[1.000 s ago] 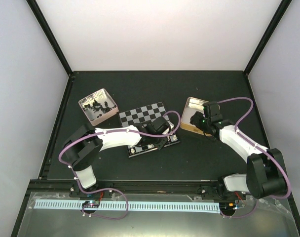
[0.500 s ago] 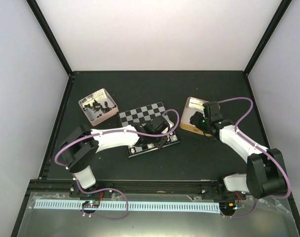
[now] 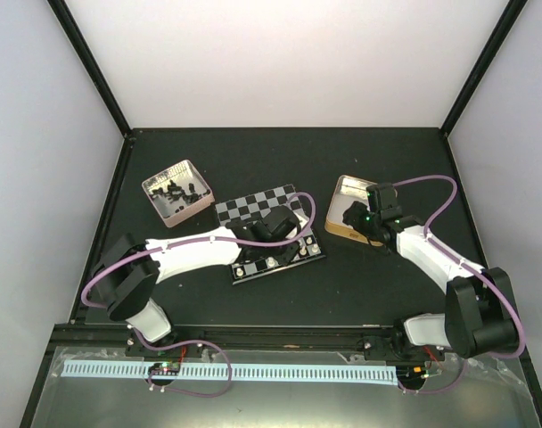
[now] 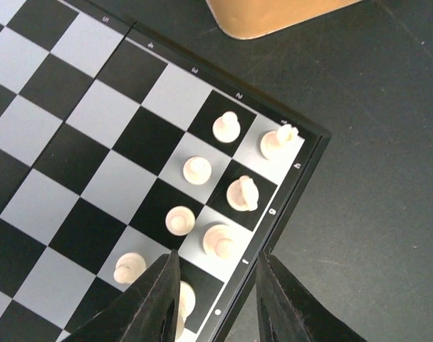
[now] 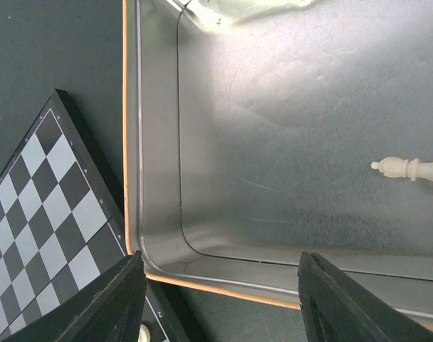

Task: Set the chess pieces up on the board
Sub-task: Place the chess piece on the chessboard, then adjust the storage box at the center of the board, then pick up the chess piece from the storage box.

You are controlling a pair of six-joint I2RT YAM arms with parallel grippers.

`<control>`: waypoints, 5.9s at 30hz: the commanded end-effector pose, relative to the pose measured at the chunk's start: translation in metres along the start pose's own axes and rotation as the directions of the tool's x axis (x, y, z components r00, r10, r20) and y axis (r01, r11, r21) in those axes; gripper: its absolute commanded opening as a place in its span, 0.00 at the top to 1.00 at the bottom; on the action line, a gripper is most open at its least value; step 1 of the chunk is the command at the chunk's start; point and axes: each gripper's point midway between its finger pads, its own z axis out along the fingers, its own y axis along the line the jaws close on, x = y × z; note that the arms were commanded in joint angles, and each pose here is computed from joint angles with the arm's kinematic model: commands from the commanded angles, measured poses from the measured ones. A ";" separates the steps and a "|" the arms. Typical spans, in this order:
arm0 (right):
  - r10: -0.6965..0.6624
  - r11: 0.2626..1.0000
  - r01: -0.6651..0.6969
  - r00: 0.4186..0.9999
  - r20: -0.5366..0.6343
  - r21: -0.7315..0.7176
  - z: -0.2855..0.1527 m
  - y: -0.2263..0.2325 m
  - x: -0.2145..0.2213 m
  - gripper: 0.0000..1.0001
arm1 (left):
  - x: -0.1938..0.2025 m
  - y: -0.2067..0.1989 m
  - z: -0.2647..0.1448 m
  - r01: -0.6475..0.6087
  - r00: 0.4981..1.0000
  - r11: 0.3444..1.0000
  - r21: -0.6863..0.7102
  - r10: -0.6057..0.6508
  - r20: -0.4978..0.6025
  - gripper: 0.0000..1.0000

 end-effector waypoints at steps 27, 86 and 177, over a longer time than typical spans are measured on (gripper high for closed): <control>-0.002 1.000 0.002 1.000 -0.007 0.003 0.005 0.001 -0.006 0.41 | 0.039 0.017 0.011 0.045 0.992 0.999 -0.028 -0.048 -0.115 0.88; -0.643 0.716 0.654 0.754 -0.135 0.244 0.050 0.008 -0.144 0.20 | -0.055 0.075 -0.089 0.242 0.937 0.967 0.084 -0.255 0.239 0.35; -0.238 0.882 0.322 0.935 -0.264 0.345 0.102 -0.027 -0.036 0.61 | -0.039 0.079 -0.101 0.270 0.918 0.956 0.117 -0.292 0.268 0.38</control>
